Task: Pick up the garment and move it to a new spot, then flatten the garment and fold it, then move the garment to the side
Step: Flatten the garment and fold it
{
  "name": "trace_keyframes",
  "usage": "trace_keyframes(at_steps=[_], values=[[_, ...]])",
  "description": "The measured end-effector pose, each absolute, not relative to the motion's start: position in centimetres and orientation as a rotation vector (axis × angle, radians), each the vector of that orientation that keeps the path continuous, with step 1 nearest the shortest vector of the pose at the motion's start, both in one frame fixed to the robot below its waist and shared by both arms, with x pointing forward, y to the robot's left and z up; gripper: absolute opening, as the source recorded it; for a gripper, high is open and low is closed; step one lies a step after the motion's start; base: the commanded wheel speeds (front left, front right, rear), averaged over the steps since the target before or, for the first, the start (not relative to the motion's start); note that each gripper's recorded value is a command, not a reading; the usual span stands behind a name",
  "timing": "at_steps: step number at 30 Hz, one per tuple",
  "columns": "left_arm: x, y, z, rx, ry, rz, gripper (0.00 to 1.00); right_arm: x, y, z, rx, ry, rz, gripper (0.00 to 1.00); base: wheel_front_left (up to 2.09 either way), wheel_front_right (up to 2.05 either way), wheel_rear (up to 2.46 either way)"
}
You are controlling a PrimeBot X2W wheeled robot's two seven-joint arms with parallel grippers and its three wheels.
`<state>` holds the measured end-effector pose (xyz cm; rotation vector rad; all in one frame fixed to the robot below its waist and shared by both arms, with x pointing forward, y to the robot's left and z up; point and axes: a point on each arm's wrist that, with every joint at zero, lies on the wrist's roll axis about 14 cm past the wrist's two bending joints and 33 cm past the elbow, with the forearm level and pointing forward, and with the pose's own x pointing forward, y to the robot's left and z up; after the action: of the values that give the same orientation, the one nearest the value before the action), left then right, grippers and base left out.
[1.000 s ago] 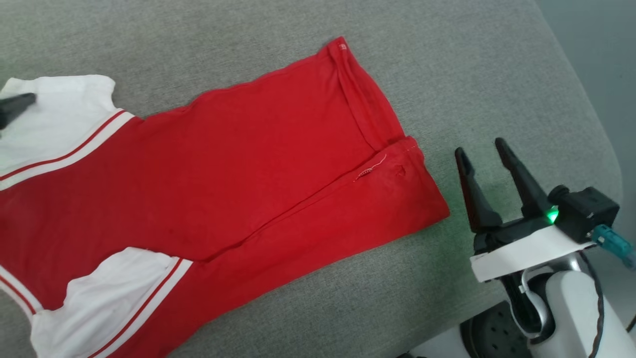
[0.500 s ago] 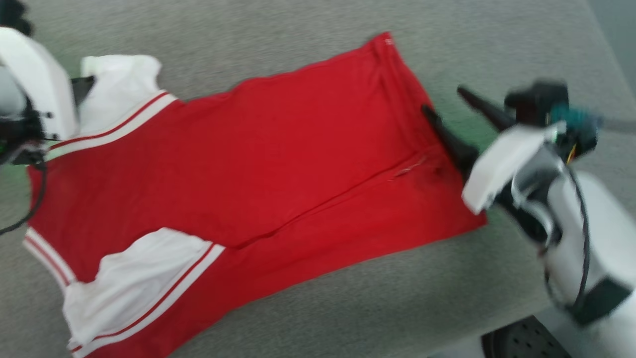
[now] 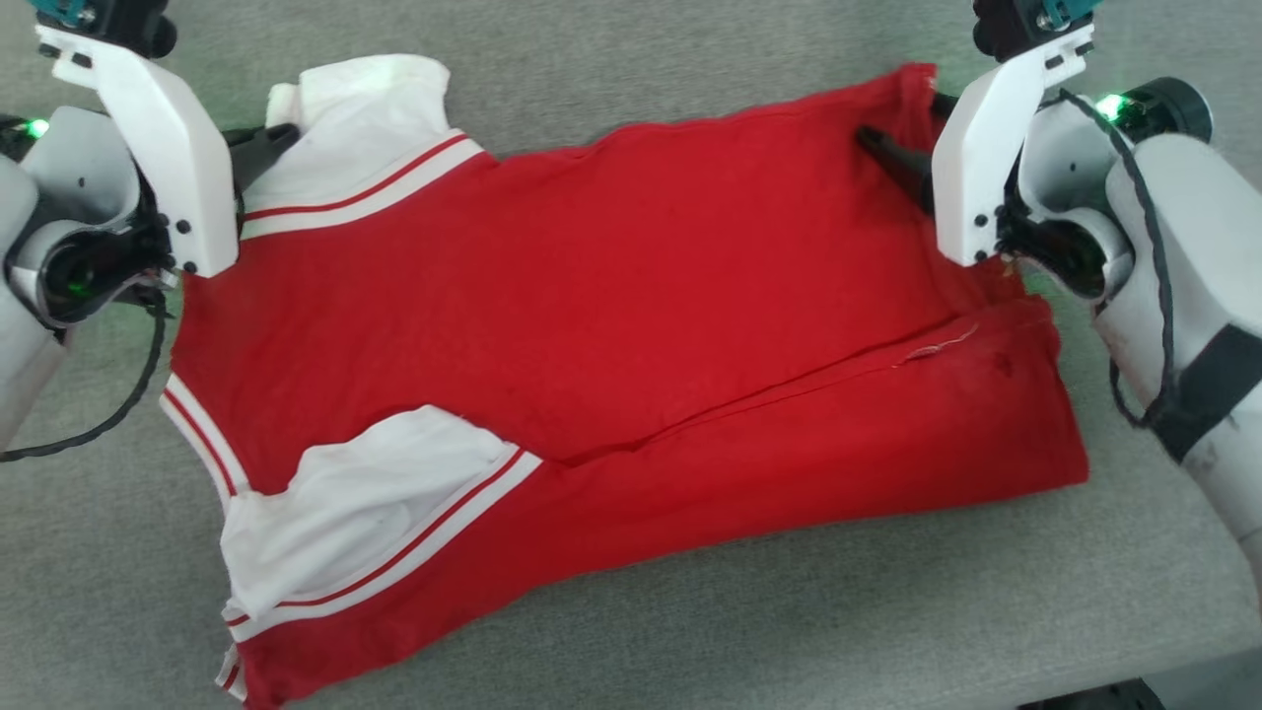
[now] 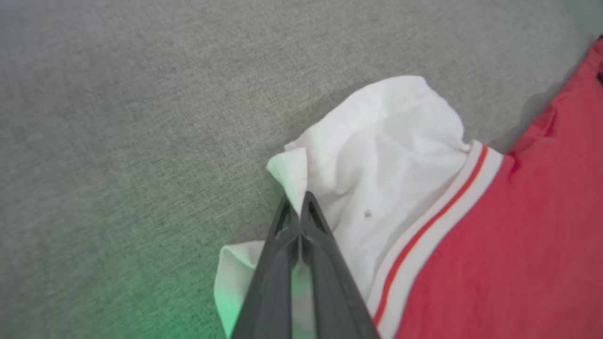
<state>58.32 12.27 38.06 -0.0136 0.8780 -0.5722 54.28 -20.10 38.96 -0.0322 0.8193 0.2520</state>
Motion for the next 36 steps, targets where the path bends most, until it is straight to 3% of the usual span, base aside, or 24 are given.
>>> trace_keyframes(at_steps=[5,7,8,19,25,36], values=[[58.1,12.4,38.1,-0.008,0.864,-0.576,0.0,54.9,-20.3,38.3,-0.046,0.872,0.238,1.0,0.0,0.0,0.0],[58.1,12.1,38.4,-0.012,0.85,-0.584,0.0,54.9,-20.4,38.2,-0.059,0.873,0.238,0.09,0.0,0.0,0.0],[58.1,12.1,38.5,-0.014,0.843,-0.586,0.0,55.0,-20.3,38.4,-0.064,0.866,0.24,0.0,0.0,0.0,0.0],[56.7,9.4,44.9,-0.111,0.643,-0.657,0.0,54.6,-19.8,42.3,-0.035,0.686,0.265,0.0,0.0,0.0,0.0],[51.8,9.6,49.0,-0.13,0.535,-0.716,0.0,51.8,-20.3,44.2,-0.032,0.621,0.297,0.0,0.0,0.0,0.0],[42.6,13.9,48.7,-0.228,0.512,-0.667,0.0,46.8,-20.1,44.0,-0.021,0.613,0.356,0.0,0.0,0.0,0.0]])
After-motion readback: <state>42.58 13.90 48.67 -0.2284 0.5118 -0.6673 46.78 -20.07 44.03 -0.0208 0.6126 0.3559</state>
